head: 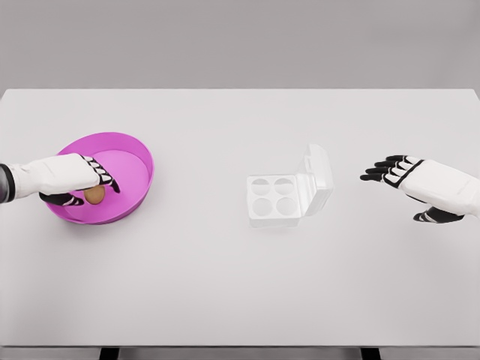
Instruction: Pack egg into the box and close the box lid
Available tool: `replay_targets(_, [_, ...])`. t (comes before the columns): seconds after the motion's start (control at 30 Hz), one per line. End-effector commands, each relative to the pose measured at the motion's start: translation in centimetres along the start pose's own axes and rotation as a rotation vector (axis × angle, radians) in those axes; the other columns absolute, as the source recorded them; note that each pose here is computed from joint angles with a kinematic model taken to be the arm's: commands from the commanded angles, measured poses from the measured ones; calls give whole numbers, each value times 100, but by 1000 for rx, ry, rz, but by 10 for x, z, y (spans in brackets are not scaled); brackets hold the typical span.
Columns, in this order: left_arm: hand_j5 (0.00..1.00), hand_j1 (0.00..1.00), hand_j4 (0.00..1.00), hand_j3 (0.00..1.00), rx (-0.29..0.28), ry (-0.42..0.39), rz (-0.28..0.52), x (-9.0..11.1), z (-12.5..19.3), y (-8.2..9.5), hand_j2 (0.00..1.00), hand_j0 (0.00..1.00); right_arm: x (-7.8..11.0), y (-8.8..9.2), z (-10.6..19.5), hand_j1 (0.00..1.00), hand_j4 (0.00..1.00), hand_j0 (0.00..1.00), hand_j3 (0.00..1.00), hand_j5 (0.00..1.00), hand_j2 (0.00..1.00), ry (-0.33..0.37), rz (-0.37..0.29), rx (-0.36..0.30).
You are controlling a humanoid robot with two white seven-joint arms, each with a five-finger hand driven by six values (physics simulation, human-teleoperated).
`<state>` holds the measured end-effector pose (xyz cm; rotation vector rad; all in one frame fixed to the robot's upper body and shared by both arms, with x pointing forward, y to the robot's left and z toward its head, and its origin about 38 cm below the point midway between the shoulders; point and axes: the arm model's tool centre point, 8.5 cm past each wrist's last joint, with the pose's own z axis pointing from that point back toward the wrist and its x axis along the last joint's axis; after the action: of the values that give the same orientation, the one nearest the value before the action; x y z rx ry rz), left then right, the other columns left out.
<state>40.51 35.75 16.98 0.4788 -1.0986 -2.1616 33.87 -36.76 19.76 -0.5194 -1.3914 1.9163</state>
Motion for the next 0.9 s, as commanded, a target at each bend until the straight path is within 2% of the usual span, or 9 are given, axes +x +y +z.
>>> replay_targets(0.0, [70, 70, 70, 70, 1, 1, 6, 0, 0, -1, 70, 70, 0, -1, 1, 100, 100, 100, 100, 100, 100, 1, -4, -5])
replay_targets(0.43, [64, 64, 64, 64, -1, 2, 1, 0, 0, -1, 64, 64, -1, -1, 1, 100, 100, 100, 100, 100, 100, 2, -4, -6])
replay_targets(0.8, [64, 64, 64, 64, -8, 4, -1, 0, -1, -2, 64, 64, -2, -1, 3, 100, 100, 100, 100, 100, 100, 7, -4, -5])
replay_targets(0.87, [61, 61, 61, 61, -8, 6, -4, 0, -1, -2, 61, 61, -1, -1, 3, 100, 100, 100, 100, 100, 100, 6, -5, -6])
